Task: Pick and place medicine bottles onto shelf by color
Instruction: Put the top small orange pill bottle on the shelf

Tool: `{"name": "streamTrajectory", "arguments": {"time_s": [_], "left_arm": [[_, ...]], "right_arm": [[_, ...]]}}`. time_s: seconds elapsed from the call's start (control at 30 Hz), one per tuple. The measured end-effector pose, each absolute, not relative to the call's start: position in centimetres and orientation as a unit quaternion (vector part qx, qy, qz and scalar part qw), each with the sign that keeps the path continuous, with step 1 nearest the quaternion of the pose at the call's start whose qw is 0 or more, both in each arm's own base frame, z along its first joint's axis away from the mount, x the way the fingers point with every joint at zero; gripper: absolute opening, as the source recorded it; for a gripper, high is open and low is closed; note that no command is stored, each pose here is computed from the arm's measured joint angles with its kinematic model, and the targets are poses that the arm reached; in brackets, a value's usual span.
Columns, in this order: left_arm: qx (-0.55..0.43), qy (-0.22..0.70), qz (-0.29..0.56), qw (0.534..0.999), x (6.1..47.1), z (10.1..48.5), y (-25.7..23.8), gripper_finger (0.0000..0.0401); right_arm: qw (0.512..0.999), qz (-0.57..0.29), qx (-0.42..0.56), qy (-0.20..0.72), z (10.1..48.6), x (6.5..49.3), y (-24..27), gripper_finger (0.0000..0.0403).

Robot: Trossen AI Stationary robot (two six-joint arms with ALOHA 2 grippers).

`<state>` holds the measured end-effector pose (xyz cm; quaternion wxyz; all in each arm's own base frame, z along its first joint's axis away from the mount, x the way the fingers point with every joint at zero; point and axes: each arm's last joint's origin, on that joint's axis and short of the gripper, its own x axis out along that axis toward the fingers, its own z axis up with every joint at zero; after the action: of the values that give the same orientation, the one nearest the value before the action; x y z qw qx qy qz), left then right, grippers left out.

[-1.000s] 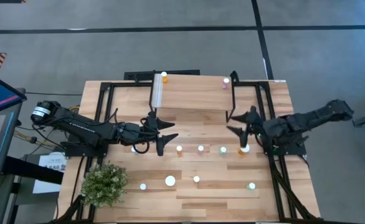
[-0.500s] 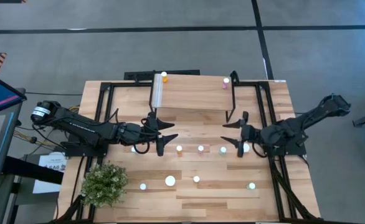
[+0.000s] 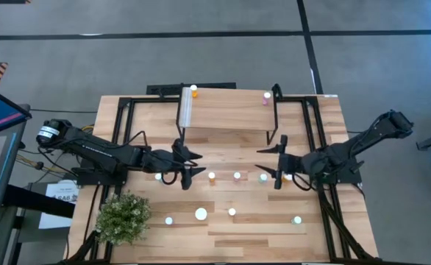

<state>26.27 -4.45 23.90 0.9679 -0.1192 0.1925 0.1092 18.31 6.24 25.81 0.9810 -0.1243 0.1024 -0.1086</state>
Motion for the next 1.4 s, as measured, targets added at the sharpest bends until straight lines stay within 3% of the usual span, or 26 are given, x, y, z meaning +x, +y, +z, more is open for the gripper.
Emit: {"name": "streamTrajectory", "arguments": {"time_s": [0.33,0.7,1.4], "left_arm": [[-0.077,0.29,0.076,0.951,29.3,19.0,-5.1,0.0227],[-0.076,0.356,0.065,0.929,32.7,17.5,-4.8,0.0227],[-0.066,0.39,0.098,0.913,33.0,16.8,-4.5,0.0256]], "right_arm": [[0.984,-0.11,-0.113,0.083,26.3,18.3,6.2,0.0249],[0.983,-0.11,-0.113,0.089,26.1,18.3,6.2,0.0249],[0.983,-0.11,-0.114,0.09,26.1,18.3,6.2,0.0249]]}}
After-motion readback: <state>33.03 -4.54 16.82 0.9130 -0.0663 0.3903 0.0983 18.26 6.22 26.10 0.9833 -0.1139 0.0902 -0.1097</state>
